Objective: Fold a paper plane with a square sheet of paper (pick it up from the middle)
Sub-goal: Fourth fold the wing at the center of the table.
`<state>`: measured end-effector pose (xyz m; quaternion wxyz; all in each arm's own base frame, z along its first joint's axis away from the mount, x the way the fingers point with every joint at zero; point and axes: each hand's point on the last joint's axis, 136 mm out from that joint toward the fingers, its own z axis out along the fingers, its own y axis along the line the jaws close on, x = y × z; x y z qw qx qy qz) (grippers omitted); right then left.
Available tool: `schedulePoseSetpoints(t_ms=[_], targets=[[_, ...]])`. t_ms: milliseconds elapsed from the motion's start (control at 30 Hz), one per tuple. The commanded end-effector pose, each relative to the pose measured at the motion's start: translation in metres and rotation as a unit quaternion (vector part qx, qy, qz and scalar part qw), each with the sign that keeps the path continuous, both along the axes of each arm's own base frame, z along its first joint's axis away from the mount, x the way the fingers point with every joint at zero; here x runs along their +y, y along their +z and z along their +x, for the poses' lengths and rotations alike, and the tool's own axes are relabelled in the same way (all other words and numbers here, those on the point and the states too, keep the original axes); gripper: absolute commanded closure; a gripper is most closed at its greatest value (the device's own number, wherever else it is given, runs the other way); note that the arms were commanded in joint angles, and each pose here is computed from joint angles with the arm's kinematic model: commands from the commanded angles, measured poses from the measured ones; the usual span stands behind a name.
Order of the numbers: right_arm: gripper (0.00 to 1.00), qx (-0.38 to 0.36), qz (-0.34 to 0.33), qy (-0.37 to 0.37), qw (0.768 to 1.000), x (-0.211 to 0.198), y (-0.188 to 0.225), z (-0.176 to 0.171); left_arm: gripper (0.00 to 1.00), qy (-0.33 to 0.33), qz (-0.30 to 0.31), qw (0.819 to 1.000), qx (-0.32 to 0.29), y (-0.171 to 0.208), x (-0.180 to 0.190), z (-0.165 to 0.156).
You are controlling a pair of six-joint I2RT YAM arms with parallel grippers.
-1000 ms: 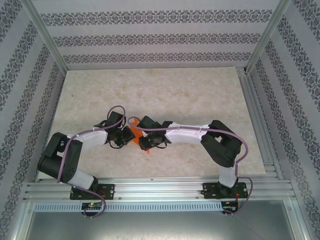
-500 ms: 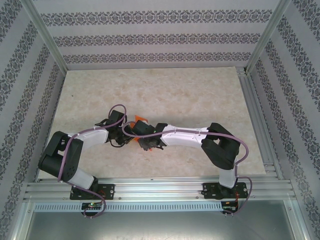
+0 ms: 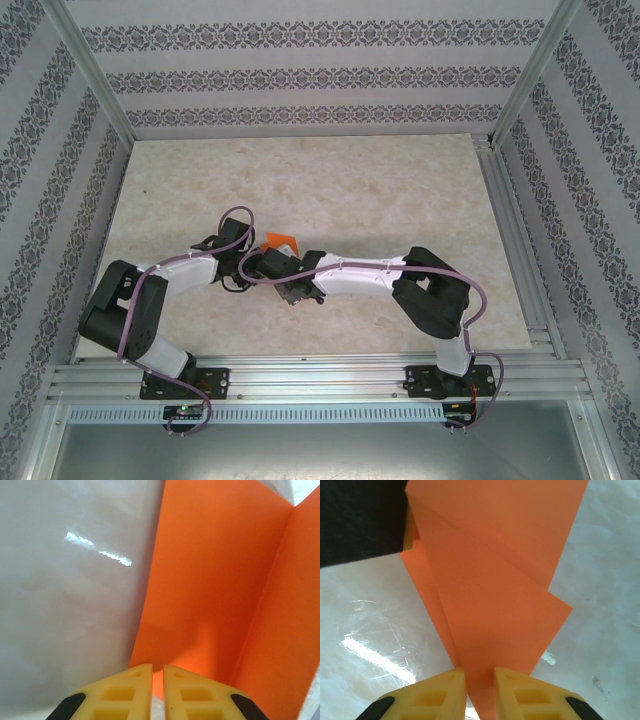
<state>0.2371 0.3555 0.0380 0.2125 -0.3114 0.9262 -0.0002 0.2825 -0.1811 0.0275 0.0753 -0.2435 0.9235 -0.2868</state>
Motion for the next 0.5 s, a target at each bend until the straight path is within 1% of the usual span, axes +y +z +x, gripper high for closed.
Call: schedulePoseSetpoints(t_ms=[0, 267, 467], targets=[[0.8, -0.032, -0.01, -0.002, 0.999, -0.005, 0.013, 0.005, 0.84, -0.015, -0.005, 1.0, -0.007, 0.004, -0.008, 0.003], [0.74, -0.037, -0.05, 0.018, 0.998, -0.009, 0.005, 0.009, 0.84, -0.017, -0.001, 1.0, -0.005, 0.005, -0.008, 0.004], [0.74, -0.031, -0.059, 0.023, 0.997, -0.013, -0.002, 0.007, 0.85, -0.019, -0.001, 1.0, -0.003, 0.004, -0.009, 0.006]])
